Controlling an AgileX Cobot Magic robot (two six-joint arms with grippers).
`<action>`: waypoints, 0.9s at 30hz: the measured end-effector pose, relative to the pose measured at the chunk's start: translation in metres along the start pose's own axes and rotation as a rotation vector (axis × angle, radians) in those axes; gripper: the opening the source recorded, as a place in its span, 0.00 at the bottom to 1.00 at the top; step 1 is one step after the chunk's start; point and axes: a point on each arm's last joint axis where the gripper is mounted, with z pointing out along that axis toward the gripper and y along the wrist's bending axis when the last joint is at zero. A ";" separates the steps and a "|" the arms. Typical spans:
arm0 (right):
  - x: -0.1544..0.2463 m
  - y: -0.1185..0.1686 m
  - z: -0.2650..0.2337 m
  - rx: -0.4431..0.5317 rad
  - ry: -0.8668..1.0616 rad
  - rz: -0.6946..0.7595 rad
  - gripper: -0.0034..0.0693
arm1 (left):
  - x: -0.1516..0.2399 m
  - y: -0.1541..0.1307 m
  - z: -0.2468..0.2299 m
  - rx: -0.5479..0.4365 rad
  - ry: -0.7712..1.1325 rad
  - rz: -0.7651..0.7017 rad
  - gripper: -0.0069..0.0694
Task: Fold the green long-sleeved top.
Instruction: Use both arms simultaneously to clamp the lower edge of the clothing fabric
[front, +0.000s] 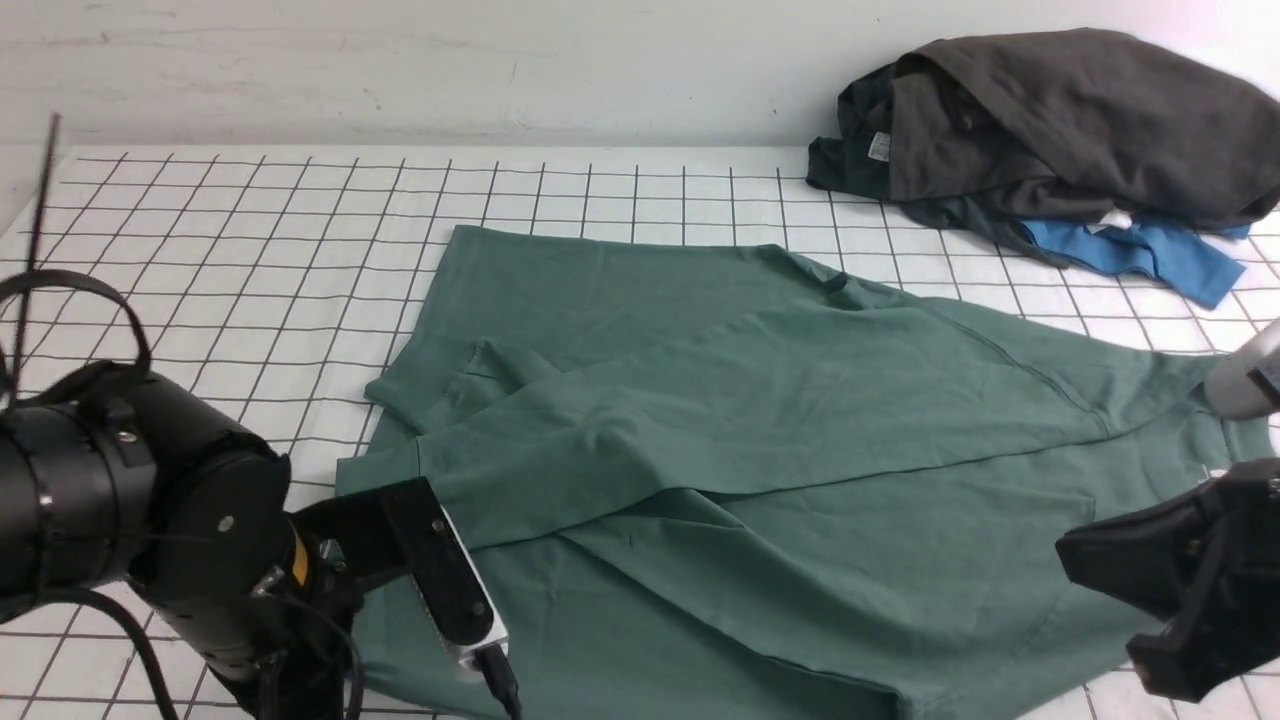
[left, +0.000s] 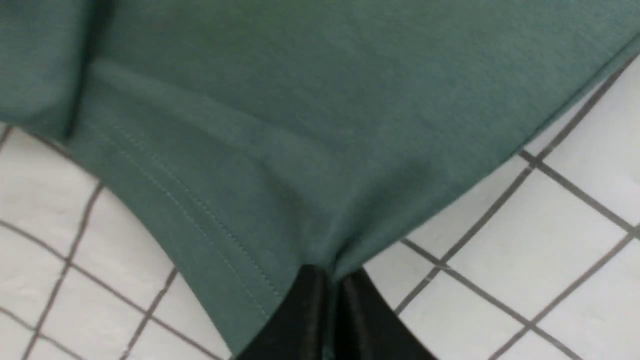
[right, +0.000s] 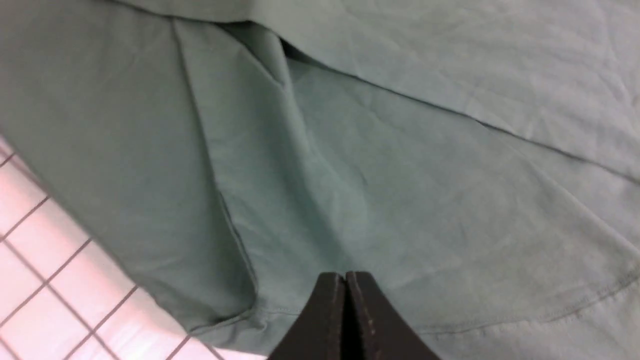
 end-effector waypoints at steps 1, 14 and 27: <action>0.000 0.000 0.000 -0.013 0.004 -0.019 0.03 | 0.001 0.000 -0.002 -0.005 -0.006 -0.003 0.09; 0.033 -0.051 0.078 -0.027 0.501 -0.547 0.30 | 0.006 -0.001 -0.039 -0.082 -0.169 -0.038 0.09; 0.059 -0.081 0.118 0.002 0.715 -0.824 0.55 | 0.006 -0.002 -0.039 -0.076 -0.171 -0.043 0.09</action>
